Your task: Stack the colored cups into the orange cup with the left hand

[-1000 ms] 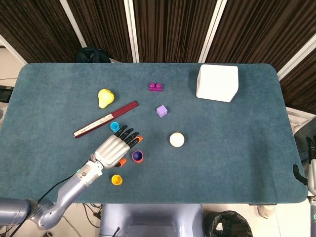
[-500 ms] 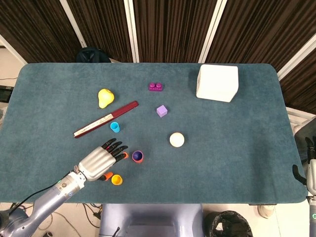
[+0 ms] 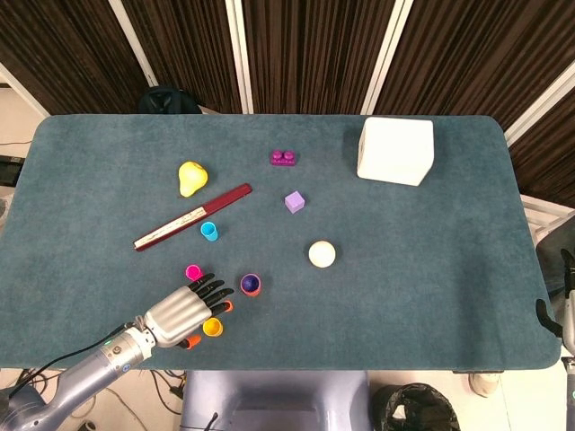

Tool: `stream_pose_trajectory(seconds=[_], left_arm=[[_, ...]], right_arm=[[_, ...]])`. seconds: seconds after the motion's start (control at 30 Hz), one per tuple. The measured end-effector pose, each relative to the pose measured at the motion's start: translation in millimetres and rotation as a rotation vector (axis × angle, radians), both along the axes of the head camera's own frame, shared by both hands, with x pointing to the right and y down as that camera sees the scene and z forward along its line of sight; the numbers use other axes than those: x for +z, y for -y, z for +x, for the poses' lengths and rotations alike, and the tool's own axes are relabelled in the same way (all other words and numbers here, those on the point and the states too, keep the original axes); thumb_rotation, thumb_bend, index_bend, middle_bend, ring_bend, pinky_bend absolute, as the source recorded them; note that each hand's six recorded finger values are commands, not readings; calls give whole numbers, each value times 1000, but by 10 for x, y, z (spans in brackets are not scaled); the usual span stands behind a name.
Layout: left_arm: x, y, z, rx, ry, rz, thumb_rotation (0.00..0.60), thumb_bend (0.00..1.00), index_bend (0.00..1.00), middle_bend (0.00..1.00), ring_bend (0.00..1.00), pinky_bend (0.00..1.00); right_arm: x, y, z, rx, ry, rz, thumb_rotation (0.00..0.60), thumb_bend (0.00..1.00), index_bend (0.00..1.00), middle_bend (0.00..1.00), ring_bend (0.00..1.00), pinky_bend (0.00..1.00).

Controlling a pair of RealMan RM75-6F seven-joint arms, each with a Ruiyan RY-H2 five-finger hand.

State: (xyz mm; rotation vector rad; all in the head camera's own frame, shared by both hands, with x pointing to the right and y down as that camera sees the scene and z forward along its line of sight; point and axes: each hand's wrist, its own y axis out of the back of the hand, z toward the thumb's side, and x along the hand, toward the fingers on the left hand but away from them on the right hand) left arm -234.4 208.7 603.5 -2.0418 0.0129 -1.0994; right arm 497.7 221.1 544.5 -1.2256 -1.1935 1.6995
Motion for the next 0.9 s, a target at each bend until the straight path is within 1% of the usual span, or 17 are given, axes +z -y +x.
stream_pose_trajectory(seconds=[0.33, 0.63, 0.9], left_arm=[[170, -103, -28, 16, 35, -15, 600, 264, 241, 64, 0, 0], [263, -150, -82, 13, 63, -22, 600, 264, 261, 63, 0, 0], [346, -149, -99, -4, 74, -9, 600, 263, 278, 64, 0, 0]], right_arm=[[-15, 2, 10, 3, 2, 4, 600, 419, 36, 0, 35, 10], [-10, 2, 11, 2, 3, 3, 600, 420, 36, 0, 35, 10], [6, 0, 11, 3, 0, 1, 600, 420, 36, 0, 35, 10]])
